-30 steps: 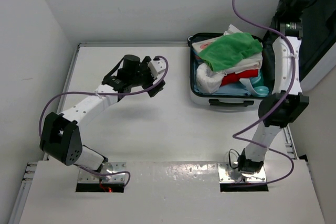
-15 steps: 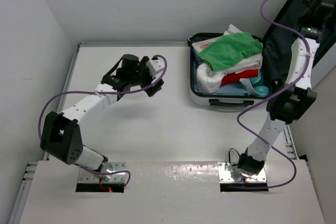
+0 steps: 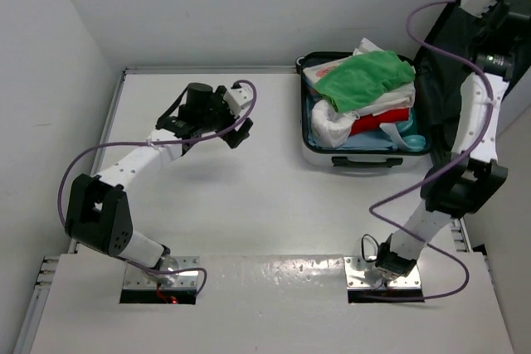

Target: Pack the luggage

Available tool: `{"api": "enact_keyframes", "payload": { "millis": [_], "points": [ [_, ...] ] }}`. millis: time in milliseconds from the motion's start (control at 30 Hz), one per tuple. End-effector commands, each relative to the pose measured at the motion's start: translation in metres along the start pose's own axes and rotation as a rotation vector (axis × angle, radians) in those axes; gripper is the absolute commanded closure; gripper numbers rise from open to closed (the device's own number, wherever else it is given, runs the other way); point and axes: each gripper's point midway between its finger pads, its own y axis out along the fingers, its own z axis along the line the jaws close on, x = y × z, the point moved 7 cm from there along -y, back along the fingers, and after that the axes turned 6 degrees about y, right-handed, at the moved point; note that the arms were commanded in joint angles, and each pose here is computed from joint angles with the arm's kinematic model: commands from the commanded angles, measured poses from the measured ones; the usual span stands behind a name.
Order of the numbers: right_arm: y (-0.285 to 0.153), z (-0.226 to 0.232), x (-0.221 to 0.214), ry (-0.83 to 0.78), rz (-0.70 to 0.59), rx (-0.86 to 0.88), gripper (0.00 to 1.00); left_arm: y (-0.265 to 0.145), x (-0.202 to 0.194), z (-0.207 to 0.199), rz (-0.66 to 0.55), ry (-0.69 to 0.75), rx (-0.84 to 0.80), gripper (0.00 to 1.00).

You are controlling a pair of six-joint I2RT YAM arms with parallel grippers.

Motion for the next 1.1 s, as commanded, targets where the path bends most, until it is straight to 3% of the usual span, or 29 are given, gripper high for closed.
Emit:
{"api": "enact_keyframes", "payload": {
  "millis": [0,100,133,267,300,333,367,400,500,533,600,633,700,733,800,900,933,1033,1067],
  "points": [
    [-0.057,0.055,0.093,0.237,-0.317,0.215,1.0,-0.002,0.006,0.017,-0.017,-0.076,0.056,0.02],
    [-0.108,0.095,0.146,0.207,-0.439,0.33,1.0,-0.002,0.006,0.02,-0.016,-0.122,0.064,0.02],
    [-0.114,0.116,0.147,0.187,-0.426,0.375,1.0,-0.004,0.007,0.025,-0.021,-0.123,0.076,0.02],
    [-0.185,0.173,0.23,0.194,-0.572,0.559,1.0,-0.009,0.006,0.027,-0.022,-0.179,0.084,0.02],
    [-0.196,0.197,0.242,0.209,-0.543,0.662,0.87,-0.009,0.006,0.027,-0.023,-0.193,0.084,0.02],
    [-0.238,0.193,0.278,0.227,-0.638,0.732,0.75,-0.008,0.002,0.024,-0.008,-0.2,0.076,0.02],
    [-0.273,0.204,0.282,0.213,-0.667,0.974,0.54,-0.013,0.003,0.027,-0.015,-0.212,0.09,0.02],
    [-0.305,0.214,0.294,0.251,-0.682,1.102,0.42,-0.012,-0.002,0.024,0.002,-0.219,0.082,0.02],
    [-0.394,0.173,0.297,0.34,-0.888,1.46,0.09,-0.016,-0.002,0.027,-0.004,-0.232,0.095,0.02],
    [-0.411,0.149,0.29,0.461,-0.88,1.533,0.07,-0.017,-0.003,0.03,-0.003,-0.248,0.103,0.02],
    [-0.426,0.128,0.285,0.547,-0.985,1.665,0.05,-0.014,-0.009,0.027,0.012,-0.266,0.095,0.02],
    [-0.432,0.101,0.27,0.666,-0.965,1.713,0.05,-0.014,-0.008,0.025,0.005,-0.28,0.083,0.02],
    [-0.404,0.086,0.263,0.792,-0.997,1.681,0.1,-0.008,-0.013,0.026,0.007,-0.308,0.062,0.02],
    [-0.378,0.065,0.246,0.917,-0.945,1.615,0.14,-0.009,-0.011,0.026,-0.011,-0.329,0.05,0.02],
    [-0.355,0.059,0.235,0.992,-0.893,1.499,0.17,0.0,-0.016,0.03,-0.017,-0.351,0.049,0.02],
    [-0.275,0.068,0.187,1.111,-0.645,1.163,0.26,0.009,-0.004,0.037,-0.071,-0.373,0.021,0.05],
    [-0.261,0.067,0.18,1.116,-0.636,1.099,0.27,0.02,-0.006,0.038,-0.069,-0.406,-0.006,0.09],
    [-0.21,0.078,0.134,1.165,-0.419,0.948,0.29,0.036,0.011,0.046,-0.144,-0.456,-0.105,0.18],
    [-0.189,0.083,0.112,1.197,-0.326,0.895,0.31,0.05,0.008,0.038,-0.139,-0.535,-0.164,0.23]
  ]
}}
